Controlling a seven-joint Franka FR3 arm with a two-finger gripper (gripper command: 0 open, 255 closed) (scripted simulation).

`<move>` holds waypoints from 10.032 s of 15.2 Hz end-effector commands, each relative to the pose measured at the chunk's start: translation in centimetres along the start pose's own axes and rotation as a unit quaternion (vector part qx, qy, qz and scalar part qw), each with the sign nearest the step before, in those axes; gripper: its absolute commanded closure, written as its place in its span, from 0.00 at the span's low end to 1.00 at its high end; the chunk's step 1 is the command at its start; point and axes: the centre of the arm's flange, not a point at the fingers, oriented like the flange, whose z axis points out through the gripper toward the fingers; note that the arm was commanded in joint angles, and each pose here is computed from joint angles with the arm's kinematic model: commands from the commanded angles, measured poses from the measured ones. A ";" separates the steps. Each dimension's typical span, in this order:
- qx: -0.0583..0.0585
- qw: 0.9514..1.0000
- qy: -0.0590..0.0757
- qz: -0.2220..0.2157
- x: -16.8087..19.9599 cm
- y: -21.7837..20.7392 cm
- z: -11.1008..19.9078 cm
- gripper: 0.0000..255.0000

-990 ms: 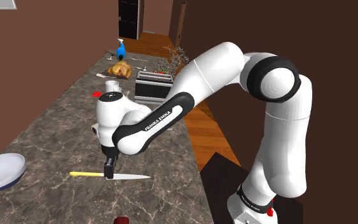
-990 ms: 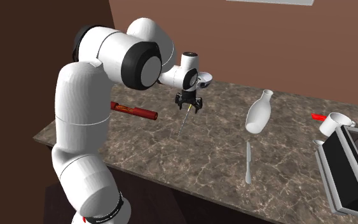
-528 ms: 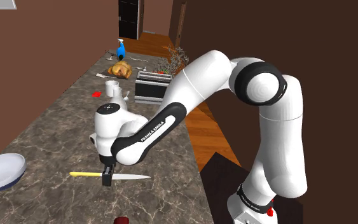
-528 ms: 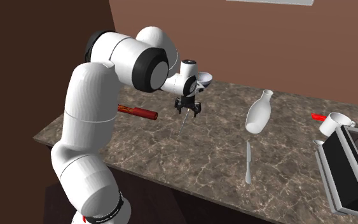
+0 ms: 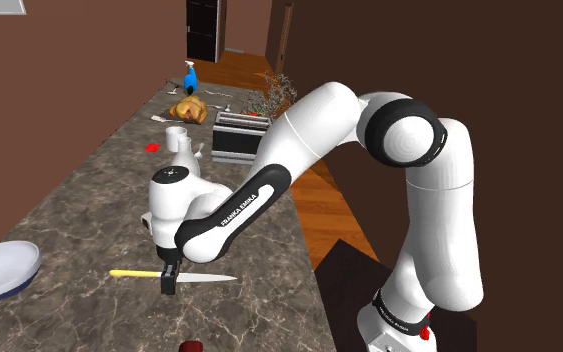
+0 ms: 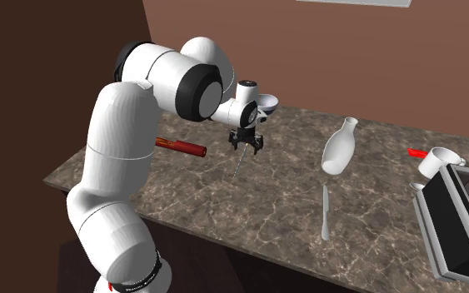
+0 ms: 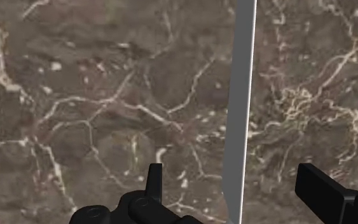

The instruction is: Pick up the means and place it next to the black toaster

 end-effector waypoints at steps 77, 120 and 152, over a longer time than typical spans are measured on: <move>0.000 1.000 0.000 0.000 -5.4 14.8 -28.2 1.00; 0.000 1.000 0.000 0.000 -20.0 50.6 -21.1 1.00; 0.000 1.000 0.000 0.000 -20.4 50.5 -4.2 1.00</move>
